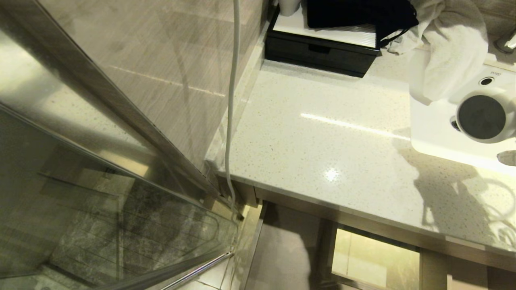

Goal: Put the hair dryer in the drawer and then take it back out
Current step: Put it into the drawer

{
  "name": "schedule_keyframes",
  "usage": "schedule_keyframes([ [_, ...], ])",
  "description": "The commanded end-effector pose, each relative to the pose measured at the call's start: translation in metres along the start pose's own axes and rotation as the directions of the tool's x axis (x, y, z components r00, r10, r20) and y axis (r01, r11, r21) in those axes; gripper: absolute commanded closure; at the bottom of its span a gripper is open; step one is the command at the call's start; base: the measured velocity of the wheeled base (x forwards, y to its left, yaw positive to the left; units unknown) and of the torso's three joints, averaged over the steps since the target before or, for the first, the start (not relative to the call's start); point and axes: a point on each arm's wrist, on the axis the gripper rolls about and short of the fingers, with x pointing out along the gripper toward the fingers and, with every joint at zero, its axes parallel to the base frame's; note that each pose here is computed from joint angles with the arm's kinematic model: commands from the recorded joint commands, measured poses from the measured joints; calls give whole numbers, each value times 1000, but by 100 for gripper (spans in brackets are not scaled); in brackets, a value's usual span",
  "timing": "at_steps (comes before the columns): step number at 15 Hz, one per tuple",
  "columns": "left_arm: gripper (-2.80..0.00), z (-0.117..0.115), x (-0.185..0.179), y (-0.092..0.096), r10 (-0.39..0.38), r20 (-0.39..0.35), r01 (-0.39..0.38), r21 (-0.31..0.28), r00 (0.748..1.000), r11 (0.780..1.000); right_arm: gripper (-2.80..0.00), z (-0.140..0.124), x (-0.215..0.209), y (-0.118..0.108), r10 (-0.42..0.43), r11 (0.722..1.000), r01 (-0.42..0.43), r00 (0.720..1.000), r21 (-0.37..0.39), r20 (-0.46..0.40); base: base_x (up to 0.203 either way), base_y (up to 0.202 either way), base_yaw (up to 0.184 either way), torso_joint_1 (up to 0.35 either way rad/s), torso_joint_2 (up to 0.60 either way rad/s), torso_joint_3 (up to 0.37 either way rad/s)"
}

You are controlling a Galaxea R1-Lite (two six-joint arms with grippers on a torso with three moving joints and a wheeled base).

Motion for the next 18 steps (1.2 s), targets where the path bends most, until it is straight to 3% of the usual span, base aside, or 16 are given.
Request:
schedule_keyframes([
  [1, 0, 0, 0, 0, 0, -1, 0, 0, 1000, 1000, 0, -4, -8, -2, -25, 1000, 25, 1000, 11, 6, 0, 0, 0, 0, 0, 0],
  [9, 0, 0, 0, 0, 0, -1, 0, 0, 1000, 1000, 0, -25, -24, -4, -140, 989, 143, 987, 33, -76, 0, 0, 0, 0, 0, 0],
  [18, 0, 0, 0, 0, 0, -1, 0, 1, 1000, 1000, 0, -32, -33, -2, -146, 989, 146, 988, 4, -55, 0, 0, 0, -6, 9, 0],
])
